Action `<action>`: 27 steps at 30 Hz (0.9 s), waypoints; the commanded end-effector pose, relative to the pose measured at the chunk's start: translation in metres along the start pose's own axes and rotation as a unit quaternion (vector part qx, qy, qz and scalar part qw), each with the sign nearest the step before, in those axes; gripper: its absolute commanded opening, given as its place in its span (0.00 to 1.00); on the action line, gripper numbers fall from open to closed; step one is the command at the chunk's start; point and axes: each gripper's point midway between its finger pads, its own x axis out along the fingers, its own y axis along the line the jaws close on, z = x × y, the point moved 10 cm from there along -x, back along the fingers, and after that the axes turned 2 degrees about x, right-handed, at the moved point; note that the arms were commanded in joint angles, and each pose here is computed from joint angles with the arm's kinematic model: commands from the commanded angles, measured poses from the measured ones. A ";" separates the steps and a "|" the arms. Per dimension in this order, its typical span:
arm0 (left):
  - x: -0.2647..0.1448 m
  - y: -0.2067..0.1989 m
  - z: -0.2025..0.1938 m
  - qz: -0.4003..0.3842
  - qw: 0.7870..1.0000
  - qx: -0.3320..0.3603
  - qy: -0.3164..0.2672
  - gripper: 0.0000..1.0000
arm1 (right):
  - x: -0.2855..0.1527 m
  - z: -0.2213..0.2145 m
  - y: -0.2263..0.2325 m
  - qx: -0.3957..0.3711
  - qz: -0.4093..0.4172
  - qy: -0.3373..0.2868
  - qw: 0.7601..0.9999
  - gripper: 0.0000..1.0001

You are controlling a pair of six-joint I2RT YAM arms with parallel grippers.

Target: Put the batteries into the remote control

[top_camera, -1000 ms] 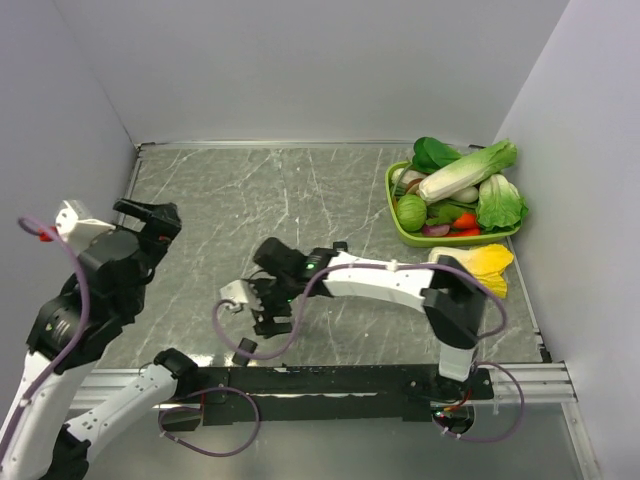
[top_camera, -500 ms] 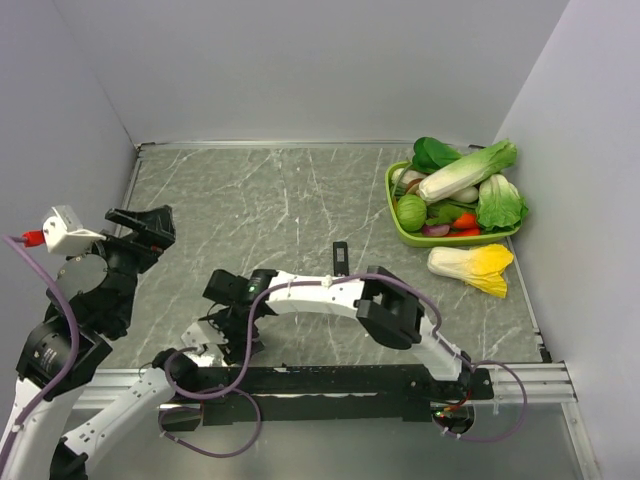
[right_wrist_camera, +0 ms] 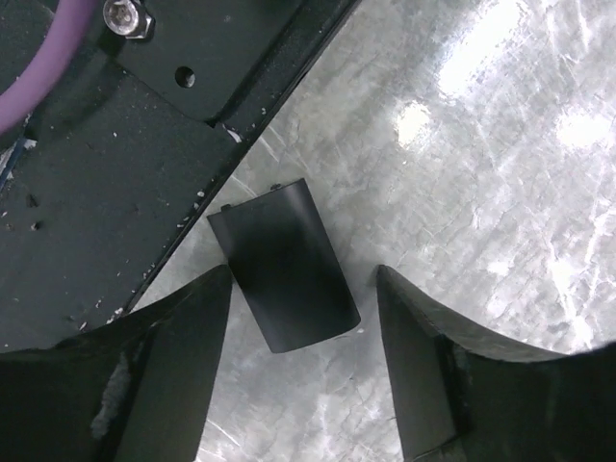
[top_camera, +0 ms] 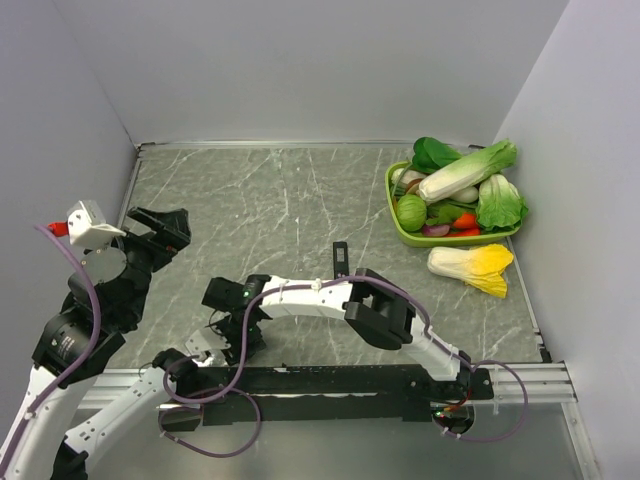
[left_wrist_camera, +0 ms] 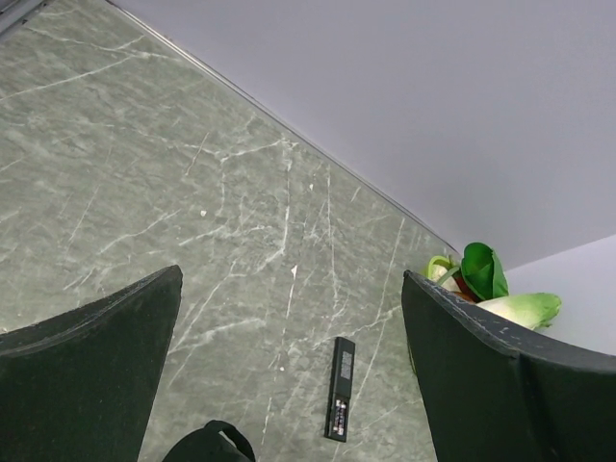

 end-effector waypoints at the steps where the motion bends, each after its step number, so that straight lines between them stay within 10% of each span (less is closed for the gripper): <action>1: 0.004 -0.005 -0.001 -0.009 1.000 -0.007 -0.001 0.99 | 0.009 -0.015 0.004 -0.011 -0.009 0.043 0.999 0.64; 9: 0.008 -0.003 -0.008 -0.005 1.000 -0.013 0.004 0.99 | -0.001 -0.031 0.022 0.027 -0.022 0.065 0.997 0.39; 16: 0.017 -0.003 -0.022 -0.005 1.000 -0.018 0.017 0.99 | -0.034 -0.065 0.041 0.185 -0.045 0.086 0.978 0.36; 27: 0.034 -0.003 -0.042 0.005 0.999 -0.021 0.031 0.99 | -0.101 -0.140 0.083 0.514 -0.135 0.130 0.837 0.33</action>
